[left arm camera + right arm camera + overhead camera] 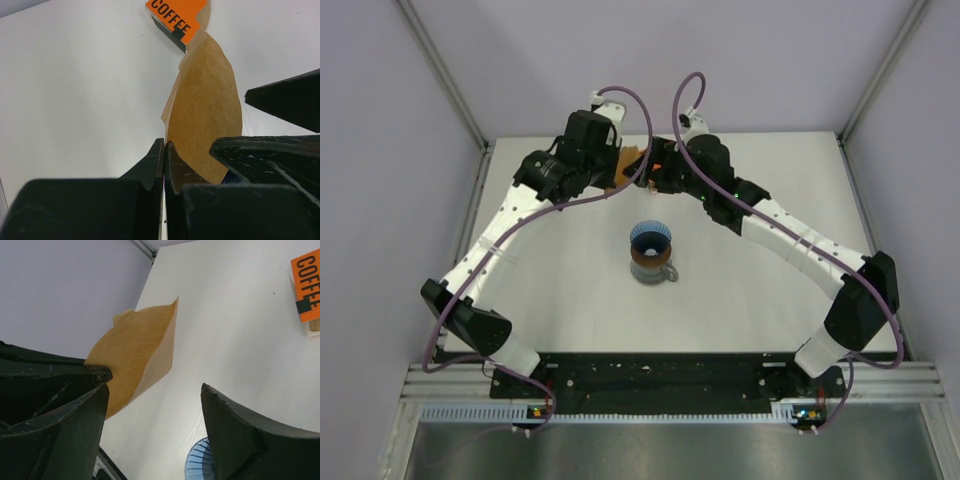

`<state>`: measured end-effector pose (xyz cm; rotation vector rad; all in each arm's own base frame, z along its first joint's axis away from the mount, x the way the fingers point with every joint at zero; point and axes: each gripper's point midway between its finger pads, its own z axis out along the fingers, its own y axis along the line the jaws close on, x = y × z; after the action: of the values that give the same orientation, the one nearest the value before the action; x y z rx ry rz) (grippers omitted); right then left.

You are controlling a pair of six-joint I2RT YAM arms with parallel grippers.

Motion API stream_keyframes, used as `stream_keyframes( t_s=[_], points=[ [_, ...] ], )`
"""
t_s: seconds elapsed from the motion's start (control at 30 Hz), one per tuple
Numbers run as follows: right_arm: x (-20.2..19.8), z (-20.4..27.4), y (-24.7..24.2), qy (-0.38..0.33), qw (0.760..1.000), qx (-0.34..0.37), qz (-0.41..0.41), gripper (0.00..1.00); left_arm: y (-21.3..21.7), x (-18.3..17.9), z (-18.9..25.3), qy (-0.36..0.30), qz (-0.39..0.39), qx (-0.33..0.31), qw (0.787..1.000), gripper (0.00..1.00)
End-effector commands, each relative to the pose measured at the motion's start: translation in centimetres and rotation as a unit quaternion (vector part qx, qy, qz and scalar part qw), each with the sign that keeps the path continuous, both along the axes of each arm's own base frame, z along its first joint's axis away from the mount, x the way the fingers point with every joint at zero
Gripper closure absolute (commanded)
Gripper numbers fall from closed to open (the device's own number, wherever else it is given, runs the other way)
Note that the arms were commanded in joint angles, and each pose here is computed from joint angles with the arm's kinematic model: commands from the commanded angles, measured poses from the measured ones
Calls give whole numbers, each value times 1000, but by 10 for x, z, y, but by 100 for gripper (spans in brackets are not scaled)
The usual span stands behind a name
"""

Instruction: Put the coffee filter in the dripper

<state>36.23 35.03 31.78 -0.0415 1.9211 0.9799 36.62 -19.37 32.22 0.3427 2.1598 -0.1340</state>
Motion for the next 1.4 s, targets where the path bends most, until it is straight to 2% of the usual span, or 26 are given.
stream_keyframes(
  t_s=[0.0, 0.23, 0.3, 0.4, 0.43, 0.53, 0.63, 0.9, 1.0, 1.1, 1.37],
  points=[
    [6, 40, 22, -12, 997, 74, 26, 28, -5, 3, 19, -36, -12, -20, 999, 100],
    [18, 8, 23, 9, 999, 51, 9, 37, 2, 13, 18, -55, 3, 5, 998, 100],
    [20, -3, 23, 19, 999, 44, 10, 44, 3, 14, 20, -58, 5, 9, 998, 100],
    [23, -15, 21, 27, 999, 38, 7, 60, 4, 15, 23, -62, 6, 11, 998, 100],
    [23, -16, 19, 27, 999, 36, 6, 63, 4, 15, 24, -63, 6, 10, 998, 100],
    [25, -18, 11, 17, 1000, 21, -4, 85, 6, 14, 26, -64, 8, 11, 998, 100],
    [23, -19, -1, 4, 1000, -16, -12, 100, 6, 13, 26, -60, 9, 9, 998, 100],
    [-7, -18, -31, 3, 990, -140, 26, 100, -31, -15, -1, 21, -92, -38, 995, 99],
    [-23, -14, -40, 5, 986, -162, 40, 100, -43, -26, -10, 50, -129, -56, 989, 80],
    [-37, -12, -43, 10, 982, -180, 60, 100, -50, -31, -12, 62, -150, -65, 985, 67],
    [-60, -16, -45, 28, 974, -202, 103, 100, -66, -45, -31, 109, -187, -89, 972, 52]
  ],
)
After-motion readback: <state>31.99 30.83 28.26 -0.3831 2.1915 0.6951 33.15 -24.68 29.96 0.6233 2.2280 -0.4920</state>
